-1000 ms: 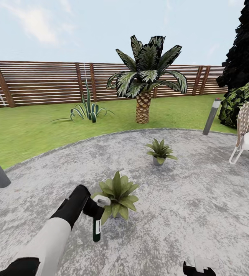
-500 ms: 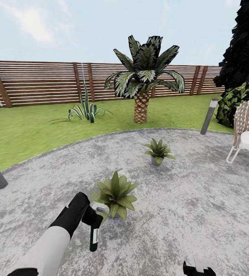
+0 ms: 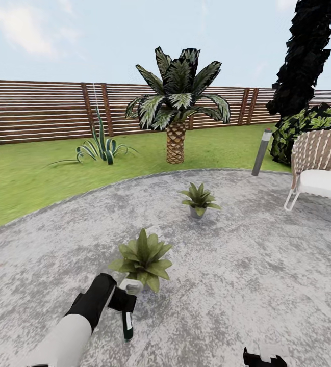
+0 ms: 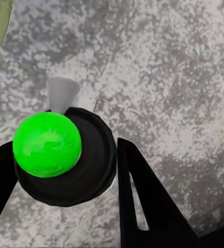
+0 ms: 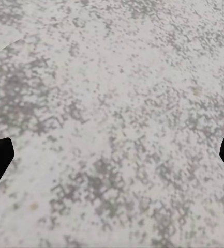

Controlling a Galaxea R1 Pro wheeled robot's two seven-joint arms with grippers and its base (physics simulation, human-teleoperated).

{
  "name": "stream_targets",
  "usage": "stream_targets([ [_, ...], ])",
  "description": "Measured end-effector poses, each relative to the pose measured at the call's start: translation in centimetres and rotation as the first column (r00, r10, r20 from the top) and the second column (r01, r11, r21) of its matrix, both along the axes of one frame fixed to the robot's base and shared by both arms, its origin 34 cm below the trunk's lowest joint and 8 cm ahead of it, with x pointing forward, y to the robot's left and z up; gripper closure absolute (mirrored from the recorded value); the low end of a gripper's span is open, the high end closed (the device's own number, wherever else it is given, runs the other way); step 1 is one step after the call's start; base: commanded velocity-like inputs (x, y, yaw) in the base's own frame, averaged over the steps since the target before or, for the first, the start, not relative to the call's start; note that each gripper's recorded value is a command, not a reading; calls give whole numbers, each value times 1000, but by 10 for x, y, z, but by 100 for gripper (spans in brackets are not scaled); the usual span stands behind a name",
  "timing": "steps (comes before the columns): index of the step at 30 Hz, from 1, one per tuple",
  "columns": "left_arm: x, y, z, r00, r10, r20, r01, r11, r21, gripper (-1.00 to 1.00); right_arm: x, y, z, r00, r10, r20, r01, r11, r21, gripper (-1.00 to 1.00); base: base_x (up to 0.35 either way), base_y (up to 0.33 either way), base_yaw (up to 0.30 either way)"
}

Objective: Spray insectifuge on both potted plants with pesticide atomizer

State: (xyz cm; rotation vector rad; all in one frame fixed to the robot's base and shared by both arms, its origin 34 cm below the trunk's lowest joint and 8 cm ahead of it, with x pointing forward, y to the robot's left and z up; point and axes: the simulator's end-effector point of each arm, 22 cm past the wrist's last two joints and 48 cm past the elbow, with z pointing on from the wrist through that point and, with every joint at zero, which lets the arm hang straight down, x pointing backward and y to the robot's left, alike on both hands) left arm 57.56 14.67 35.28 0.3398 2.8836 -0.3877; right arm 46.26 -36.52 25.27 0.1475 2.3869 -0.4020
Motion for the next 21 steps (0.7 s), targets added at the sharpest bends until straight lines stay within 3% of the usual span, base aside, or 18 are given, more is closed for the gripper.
stream_targets([
  [2,17,1,11,998,45,46,-45,999,-8,100,0,0,0,1000,0,0,0,1000,0,-100,0,0,-1],
  [4,38,15,24,989,102,106,-105,994,21,100,0,0,0,1000,0,0,0,1000,0,-100,0,0,0],
  [6,41,26,24,984,132,120,-138,989,50,100,0,0,0,1000,0,0,0,1000,0,-100,0,0,0],
  [12,19,31,8,989,128,71,-134,988,78,100,0,0,0,1000,-1,2,1,1000,0,-100,0,0,-120],
  [21,18,31,8,989,129,70,-134,988,81,100,1,1,1,1000,-1,3,1,1000,1,-100,-30,-117,-48],
])
